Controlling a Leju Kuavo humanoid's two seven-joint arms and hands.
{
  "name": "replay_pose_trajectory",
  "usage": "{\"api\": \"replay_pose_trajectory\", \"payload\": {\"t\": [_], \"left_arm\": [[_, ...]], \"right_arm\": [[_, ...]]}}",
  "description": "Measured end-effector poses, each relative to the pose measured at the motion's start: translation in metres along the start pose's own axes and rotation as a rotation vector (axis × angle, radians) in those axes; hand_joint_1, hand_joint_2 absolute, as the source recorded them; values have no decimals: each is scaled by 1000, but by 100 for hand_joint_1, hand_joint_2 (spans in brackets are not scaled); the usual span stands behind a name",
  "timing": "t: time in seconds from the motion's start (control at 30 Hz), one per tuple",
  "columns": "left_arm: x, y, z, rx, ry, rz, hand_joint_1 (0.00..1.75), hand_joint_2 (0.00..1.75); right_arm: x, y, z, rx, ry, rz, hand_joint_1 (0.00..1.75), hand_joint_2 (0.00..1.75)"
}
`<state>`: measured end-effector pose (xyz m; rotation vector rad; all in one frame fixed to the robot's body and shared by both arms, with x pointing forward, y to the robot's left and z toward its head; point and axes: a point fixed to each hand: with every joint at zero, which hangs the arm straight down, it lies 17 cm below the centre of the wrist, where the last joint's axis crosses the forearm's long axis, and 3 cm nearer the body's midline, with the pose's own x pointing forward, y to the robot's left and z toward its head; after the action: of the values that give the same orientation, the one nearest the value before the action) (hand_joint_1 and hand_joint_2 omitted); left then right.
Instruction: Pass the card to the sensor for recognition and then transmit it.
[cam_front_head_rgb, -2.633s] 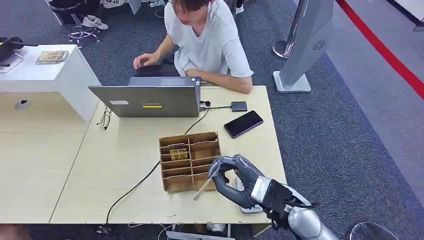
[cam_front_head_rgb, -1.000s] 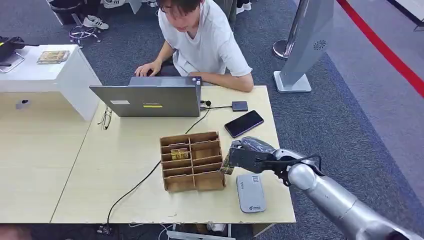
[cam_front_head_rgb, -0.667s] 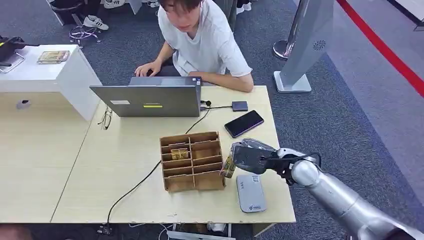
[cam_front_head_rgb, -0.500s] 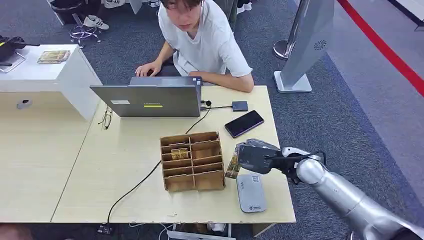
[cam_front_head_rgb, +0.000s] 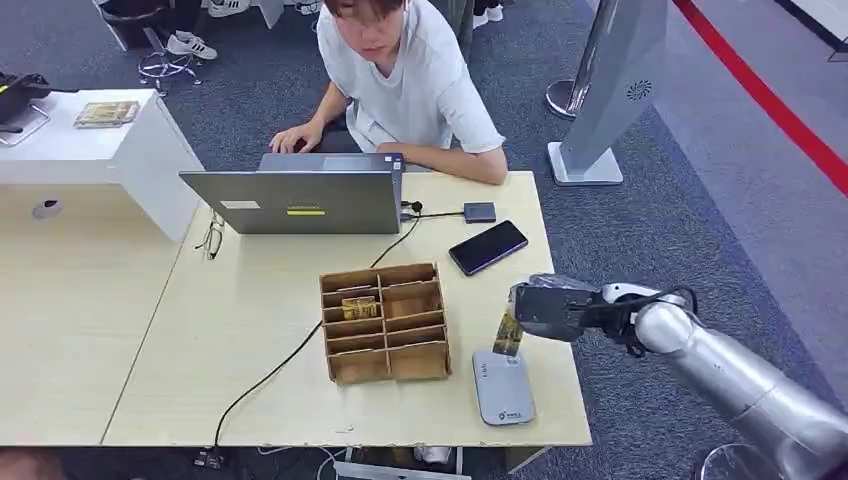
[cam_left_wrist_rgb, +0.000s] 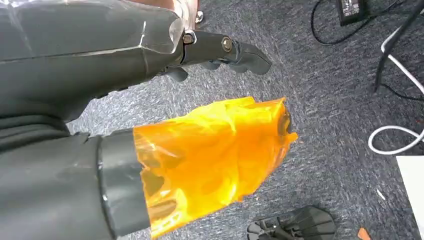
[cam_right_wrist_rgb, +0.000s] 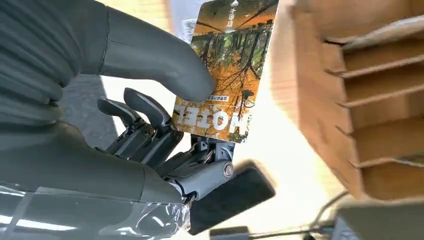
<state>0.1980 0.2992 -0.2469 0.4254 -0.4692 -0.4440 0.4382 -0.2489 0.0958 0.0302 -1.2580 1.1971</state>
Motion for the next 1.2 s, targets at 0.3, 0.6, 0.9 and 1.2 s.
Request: {"api": "replay_pose_trajectory", "payload": {"t": [0.3,0.6,0.9,1.2], "left_arm": [[-2,3,0,19,14,33,0,0],[-3,3,1,34,23,57,0,0],[-3,5,1,46,36,89,0,0],[-2,4,2,68,55,172,0,0]], "right_arm": [[-26,10,5,12,101,115,175,175],[-31,33,2,56,110,138,175,175],[-30,51,1,97,106,147,175,175],[-29,67,-5,123,117,155,175,175]]}}
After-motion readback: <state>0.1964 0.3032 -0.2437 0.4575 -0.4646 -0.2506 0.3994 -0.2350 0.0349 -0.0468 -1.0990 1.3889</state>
